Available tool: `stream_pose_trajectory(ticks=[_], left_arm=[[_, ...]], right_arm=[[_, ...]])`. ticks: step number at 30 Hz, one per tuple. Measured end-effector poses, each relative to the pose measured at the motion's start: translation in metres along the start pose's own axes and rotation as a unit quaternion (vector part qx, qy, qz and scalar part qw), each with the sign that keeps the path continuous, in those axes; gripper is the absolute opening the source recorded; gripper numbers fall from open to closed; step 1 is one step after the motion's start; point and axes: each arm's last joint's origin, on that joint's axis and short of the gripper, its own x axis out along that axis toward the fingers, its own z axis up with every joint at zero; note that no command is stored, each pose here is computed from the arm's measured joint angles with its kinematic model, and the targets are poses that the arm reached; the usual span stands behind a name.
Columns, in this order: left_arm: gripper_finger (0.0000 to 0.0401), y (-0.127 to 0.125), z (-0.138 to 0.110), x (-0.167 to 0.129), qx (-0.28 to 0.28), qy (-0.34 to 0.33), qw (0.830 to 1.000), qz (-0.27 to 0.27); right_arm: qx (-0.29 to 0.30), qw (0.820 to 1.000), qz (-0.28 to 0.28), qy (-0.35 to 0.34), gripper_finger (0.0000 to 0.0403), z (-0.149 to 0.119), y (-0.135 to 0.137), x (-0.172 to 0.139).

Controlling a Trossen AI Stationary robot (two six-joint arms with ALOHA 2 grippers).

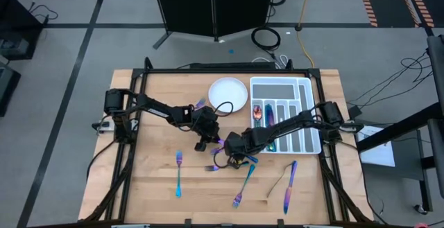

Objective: Sort silverware
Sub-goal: Put the purple knife on the white silverware tray

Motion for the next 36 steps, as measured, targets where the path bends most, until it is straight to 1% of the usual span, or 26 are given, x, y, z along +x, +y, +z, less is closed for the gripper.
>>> stream_pose_trajectory(ticks=[3,6,8,10,12,15,19,22,25,30,33,36], left_arm=[[0.0095,0.0,0.0,0.0,-0.001,0.002,1.0,0.0],[0.0095,0.0,-0.001,0.0,-0.002,0.004,1.0,-0.001],[0.0095,0.0,-0.001,0.0,-0.002,0.005,1.0,-0.001],[0.0095,0.0,-0.001,0.0,-0.005,0.005,1.0,0.001],[0.0095,0.0,0.001,-0.004,-0.025,0.007,1.0,0.009],[0.0095,0.0,0.007,-0.012,-0.037,-0.003,0.999,0.019],[0.0095,-0.003,0.021,-0.026,-0.022,-0.038,0.999,0.028],[0.0095,-0.003,0.026,-0.028,-0.009,-0.057,0.998,0.032],[0.0095,-0.007,0.033,-0.026,0.009,-0.083,0.996,0.033],[0.0095,-0.02,0.043,-0.013,0.06,-0.13,0.989,0.025],[0.0095,-0.029,0.05,-0.007,0.088,-0.154,0.984,0.018],[0.0095,-0.033,0.055,0.004,0.081,-0.151,0.985,0.007]], right_arm=[[0.004,1.0,-0.013,0.009,0.0086,-0.003,-0.001,0.0],[0.002,1.0,-0.017,0.016,0.0033,-0.005,-0.001,0.0],[0.002,1.0,-0.016,0.018,0.0013,-0.005,-0.002,0.0],[0.006,1.0,-0.01,0.016,0.0017,-0.005,-0.001,-0.002],[0.009,1.0,-0.001,0.012,0.0019,-0.004,-0.001,-0.004],[0.011,1.0,0.017,0.015,0.001,-0.004,0.0,-0.013],[0.01,1.0,0.03,0.002,0.0001,-0.003,0.001,-0.023],[0.011,0.998,0.048,-0.025,0.0001,0.001,0.003,-0.035],[0.017,0.997,0.06,-0.045,0.0001,0.004,0.003,-0.046],[0.042,0.993,0.079,-0.079,0.0001,0.007,0.001,-0.073],[0.053,0.994,0.071,-0.068,0.0001,-0.003,-0.002,-0.09],[0.058,0.995,0.059,-0.047,0.0001,-0.018,-0.002,-0.106]])
